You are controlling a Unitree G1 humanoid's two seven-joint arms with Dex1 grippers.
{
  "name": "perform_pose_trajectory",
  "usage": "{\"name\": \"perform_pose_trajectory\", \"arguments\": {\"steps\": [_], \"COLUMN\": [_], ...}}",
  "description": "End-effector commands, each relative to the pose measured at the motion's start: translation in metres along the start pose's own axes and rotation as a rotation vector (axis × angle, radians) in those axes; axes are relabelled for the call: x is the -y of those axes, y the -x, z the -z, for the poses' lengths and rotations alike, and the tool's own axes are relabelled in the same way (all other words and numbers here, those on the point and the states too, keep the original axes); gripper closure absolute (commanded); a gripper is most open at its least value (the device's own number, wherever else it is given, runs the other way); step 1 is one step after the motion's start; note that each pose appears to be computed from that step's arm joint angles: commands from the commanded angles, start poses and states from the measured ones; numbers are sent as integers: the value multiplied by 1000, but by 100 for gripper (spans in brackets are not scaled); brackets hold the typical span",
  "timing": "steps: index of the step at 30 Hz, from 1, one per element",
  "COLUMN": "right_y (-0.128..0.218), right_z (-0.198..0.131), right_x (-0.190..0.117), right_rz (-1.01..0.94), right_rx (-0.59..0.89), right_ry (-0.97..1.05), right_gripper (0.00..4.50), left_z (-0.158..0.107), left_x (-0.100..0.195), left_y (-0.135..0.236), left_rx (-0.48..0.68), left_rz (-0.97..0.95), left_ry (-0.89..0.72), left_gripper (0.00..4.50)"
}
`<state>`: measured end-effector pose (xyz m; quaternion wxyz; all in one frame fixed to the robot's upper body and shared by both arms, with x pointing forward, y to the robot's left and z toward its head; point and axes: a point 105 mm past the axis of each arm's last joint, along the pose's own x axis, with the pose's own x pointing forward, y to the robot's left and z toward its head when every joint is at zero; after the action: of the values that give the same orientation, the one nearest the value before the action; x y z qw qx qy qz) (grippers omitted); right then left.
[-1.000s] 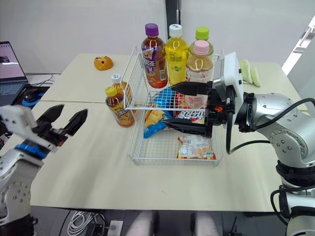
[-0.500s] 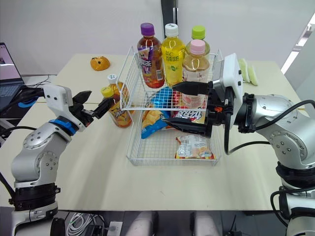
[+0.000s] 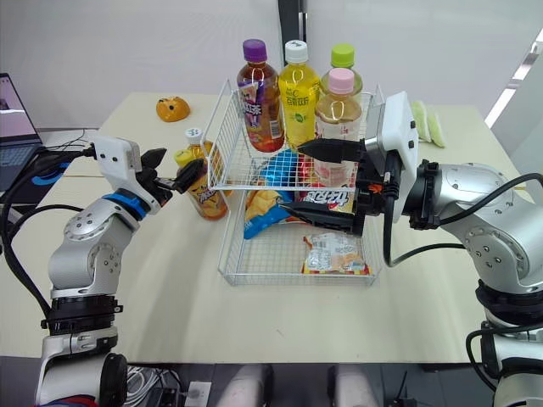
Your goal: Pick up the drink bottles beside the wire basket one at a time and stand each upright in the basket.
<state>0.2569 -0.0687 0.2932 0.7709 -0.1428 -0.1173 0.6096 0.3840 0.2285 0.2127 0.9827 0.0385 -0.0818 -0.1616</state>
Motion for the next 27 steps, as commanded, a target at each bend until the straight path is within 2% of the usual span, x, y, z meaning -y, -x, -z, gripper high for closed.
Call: {"name": "perform_pose_trajectory", "arguments": {"steps": [1, 10, 14, 20, 21, 27], "right_y": [4, 4, 4, 5, 5, 5], "right_z": [-12, -13, -13, -14, -14, -14], "right_x": [-1, -1, -1, -1, -1, -1], "right_rz": [15, 23, 25, 29, 30, 29], "right_rx": [27, 27, 27, 30, 30, 29], "right_ry": [56, 61, 61, 61, 62, 61], "right_gripper": [0, 0, 0, 0, 0, 0], "left_z": [-18, -15, -14, -13, -13, -15], "left_x": [1, 1, 1, 1, 1, -1], "left_y": [-5, -12, -13, -14, -14, -12], "left_rx": [62, 58, 58, 55, 55, 61], "left_rz": [12, 21, 28, 32, 32, 31], "left_ry": [-43, -46, -46, -44, -44, -42], "left_gripper": [6, 6, 98, 299, 313, 313]}}
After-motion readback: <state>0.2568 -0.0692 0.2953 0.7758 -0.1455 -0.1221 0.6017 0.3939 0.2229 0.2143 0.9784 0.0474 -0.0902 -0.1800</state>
